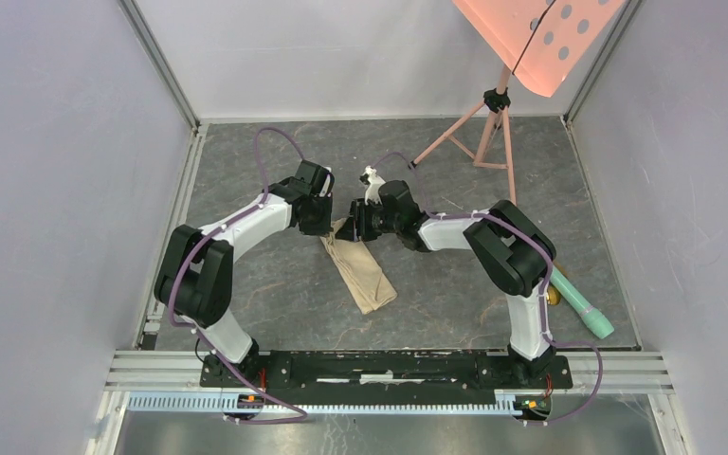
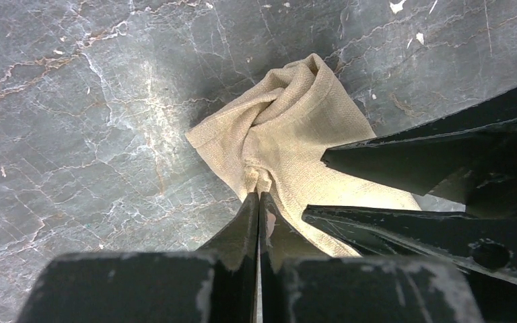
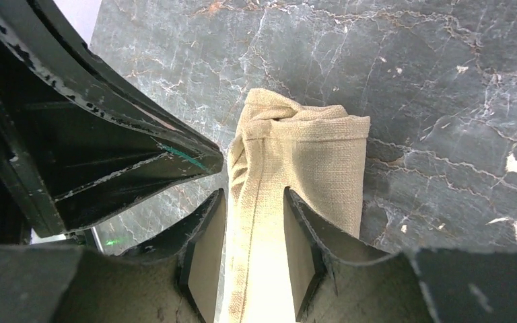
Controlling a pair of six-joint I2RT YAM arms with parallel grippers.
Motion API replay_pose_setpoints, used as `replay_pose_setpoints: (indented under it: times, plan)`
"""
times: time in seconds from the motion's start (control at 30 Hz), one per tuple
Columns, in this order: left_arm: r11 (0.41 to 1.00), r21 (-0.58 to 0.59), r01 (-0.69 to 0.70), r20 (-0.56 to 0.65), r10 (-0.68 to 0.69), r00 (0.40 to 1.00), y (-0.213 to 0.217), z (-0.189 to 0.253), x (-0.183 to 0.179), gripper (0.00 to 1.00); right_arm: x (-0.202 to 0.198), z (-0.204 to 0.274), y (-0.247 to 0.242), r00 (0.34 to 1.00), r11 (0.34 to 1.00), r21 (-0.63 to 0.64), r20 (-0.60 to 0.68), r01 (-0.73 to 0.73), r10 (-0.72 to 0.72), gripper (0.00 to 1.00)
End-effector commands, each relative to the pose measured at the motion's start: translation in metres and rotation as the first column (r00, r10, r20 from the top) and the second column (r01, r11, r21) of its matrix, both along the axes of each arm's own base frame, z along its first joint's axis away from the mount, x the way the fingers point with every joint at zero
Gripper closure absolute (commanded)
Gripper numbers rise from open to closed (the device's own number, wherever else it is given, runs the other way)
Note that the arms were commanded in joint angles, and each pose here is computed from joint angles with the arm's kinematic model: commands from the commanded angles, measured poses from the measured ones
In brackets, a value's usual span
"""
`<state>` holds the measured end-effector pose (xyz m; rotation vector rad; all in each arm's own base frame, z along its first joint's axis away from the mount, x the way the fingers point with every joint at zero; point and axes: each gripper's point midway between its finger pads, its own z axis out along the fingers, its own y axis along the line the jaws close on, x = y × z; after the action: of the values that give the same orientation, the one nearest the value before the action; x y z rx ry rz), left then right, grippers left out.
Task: Fold the napkin into a case and place the utensils inside
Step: Insert the folded napkin into the top corner of the smaller rectangle at the center of the board.
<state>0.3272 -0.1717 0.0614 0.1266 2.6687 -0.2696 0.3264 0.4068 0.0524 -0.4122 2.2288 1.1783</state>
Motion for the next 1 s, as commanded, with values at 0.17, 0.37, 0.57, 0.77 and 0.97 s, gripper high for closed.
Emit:
replay_pose_setpoints:
  times: [0.17,0.37,0.57,0.77,0.97]
  plan:
    - [1.000,-0.005,-0.004,0.019,0.004,1.000,0.000,0.008,0.005,0.95,0.007,0.017,0.012,0.998,0.997,0.063,0.037,-0.044,0.042,0.73]
    - [0.999,0.049,-0.011,-0.030,0.012,0.999,0.006,-0.008,0.005,0.82,0.014,0.017,0.020,0.999,0.997,0.075,0.032,-0.036,0.034,0.77]
    - [0.997,0.076,-0.012,-0.023,0.014,1.000,0.007,-0.011,0.014,0.81,0.013,0.015,0.024,0.999,0.996,0.073,0.029,-0.042,0.040,0.77]
    - [0.992,0.120,-0.027,-0.009,0.028,1.000,0.016,-0.010,0.015,0.80,0.012,0.014,0.025,0.999,0.997,0.070,0.031,-0.045,0.043,0.76]
    - [0.990,0.137,-0.031,-0.014,0.033,0.999,0.017,-0.014,0.020,0.76,0.011,0.009,0.027,0.999,0.997,0.064,0.024,-0.048,0.047,0.75]
